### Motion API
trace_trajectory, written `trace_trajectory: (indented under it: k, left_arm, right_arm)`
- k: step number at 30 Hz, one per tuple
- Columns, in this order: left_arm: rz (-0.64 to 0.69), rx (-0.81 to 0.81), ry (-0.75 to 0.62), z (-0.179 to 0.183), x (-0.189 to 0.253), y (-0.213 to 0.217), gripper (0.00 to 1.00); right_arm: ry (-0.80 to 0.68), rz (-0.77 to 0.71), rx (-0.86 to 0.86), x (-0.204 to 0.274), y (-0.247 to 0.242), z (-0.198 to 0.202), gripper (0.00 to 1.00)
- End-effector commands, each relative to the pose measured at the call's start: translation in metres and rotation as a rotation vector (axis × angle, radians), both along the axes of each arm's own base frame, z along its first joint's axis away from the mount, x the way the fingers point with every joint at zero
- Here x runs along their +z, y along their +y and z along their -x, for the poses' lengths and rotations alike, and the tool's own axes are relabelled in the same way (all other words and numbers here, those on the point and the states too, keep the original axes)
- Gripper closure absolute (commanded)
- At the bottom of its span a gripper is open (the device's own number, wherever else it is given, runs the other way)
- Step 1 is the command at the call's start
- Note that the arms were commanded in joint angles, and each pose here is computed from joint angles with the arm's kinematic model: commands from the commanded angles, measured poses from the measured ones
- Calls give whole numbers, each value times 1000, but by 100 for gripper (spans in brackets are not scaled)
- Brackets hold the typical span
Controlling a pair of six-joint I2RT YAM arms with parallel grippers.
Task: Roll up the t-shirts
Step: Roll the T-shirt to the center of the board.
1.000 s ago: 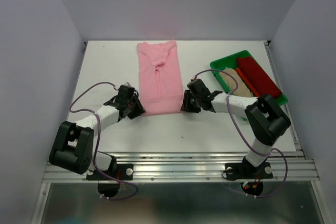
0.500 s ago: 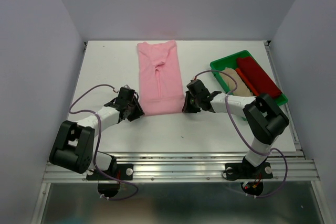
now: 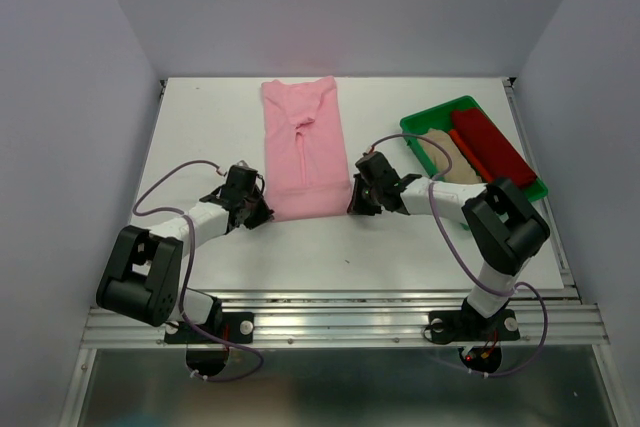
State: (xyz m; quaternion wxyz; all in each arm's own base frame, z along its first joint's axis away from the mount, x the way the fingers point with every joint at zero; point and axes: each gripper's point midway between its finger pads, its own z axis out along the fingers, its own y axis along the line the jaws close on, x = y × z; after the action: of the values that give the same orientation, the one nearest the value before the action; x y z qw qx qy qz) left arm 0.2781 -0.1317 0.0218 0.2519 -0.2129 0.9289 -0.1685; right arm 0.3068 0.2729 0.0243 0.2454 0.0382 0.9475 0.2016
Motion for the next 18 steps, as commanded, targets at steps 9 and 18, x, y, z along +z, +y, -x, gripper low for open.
trace_trajectory:
  k: [9,18]
  left_arm:
    - [72,-9,-26,-9,31,-15,100]
    - [65,29,22,-16,39,-11,100]
  right_arm:
    - [-63,-30,-15,26,2,-6,99]
    - [-99,-36,-18,45,6,-17,99]
